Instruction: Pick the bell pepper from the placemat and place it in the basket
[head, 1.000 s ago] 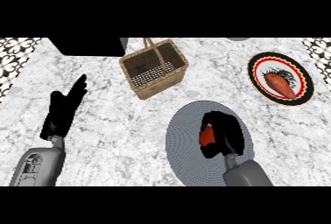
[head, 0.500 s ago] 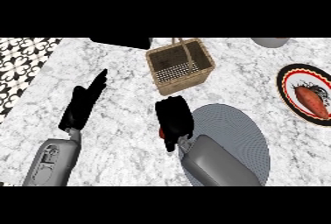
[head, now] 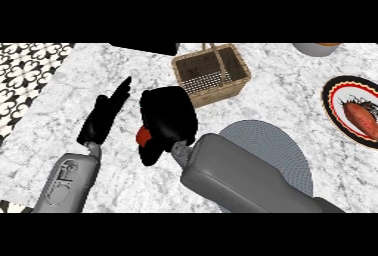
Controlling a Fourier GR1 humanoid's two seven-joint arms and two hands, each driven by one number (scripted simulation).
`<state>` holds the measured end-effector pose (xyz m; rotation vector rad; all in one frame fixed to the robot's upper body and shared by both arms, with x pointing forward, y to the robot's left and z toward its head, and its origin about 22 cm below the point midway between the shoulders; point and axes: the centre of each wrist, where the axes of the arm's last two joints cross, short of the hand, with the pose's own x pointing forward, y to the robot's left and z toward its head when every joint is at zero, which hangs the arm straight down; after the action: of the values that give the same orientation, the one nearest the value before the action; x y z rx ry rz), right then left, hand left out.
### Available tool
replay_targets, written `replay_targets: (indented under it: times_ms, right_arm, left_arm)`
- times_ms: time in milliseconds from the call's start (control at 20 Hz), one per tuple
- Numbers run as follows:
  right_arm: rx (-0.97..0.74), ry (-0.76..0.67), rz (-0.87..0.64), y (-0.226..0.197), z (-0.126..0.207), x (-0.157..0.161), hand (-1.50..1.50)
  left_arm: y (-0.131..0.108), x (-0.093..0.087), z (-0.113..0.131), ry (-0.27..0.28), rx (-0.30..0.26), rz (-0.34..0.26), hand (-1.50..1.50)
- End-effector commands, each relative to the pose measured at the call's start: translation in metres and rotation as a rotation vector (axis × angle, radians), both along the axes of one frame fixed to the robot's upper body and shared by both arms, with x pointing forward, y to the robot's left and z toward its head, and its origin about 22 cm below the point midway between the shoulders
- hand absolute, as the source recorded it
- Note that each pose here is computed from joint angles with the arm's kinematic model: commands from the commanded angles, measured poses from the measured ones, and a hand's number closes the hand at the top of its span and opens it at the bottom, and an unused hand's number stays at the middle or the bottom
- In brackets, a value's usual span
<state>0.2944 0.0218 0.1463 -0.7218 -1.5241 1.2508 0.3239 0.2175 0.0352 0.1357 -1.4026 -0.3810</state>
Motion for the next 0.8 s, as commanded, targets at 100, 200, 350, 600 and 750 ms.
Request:
replay_targets:
  times_ms: [100, 200, 350, 600, 750]
  right_arm:
    - [0.335, -0.046, -0.040, 0.019, 0.073, -0.011, 1.50]
    - [0.408, -0.093, -0.025, 0.030, 0.109, -0.024, 1.50]
    - [0.427, -0.121, -0.053, 0.048, 0.145, -0.026, 1.50]
    - [0.489, -0.141, -0.093, 0.069, 0.208, -0.028, 1.50]
    - [0.511, -0.137, -0.111, 0.080, 0.231, -0.028, 1.50]
  left_arm:
    - [-0.004, 0.002, -0.004, 0.015, 0.004, -0.010, 0.00]
    - [0.002, 0.004, -0.007, 0.012, 0.004, 0.025, 0.00]
    - [0.000, 0.005, -0.002, 0.005, 0.005, 0.012, 0.00]
    - [0.004, 0.007, 0.003, 0.012, 0.001, 0.056, 0.00]
    - [0.020, 0.009, 0.008, -0.001, 0.018, 0.064, 0.00]
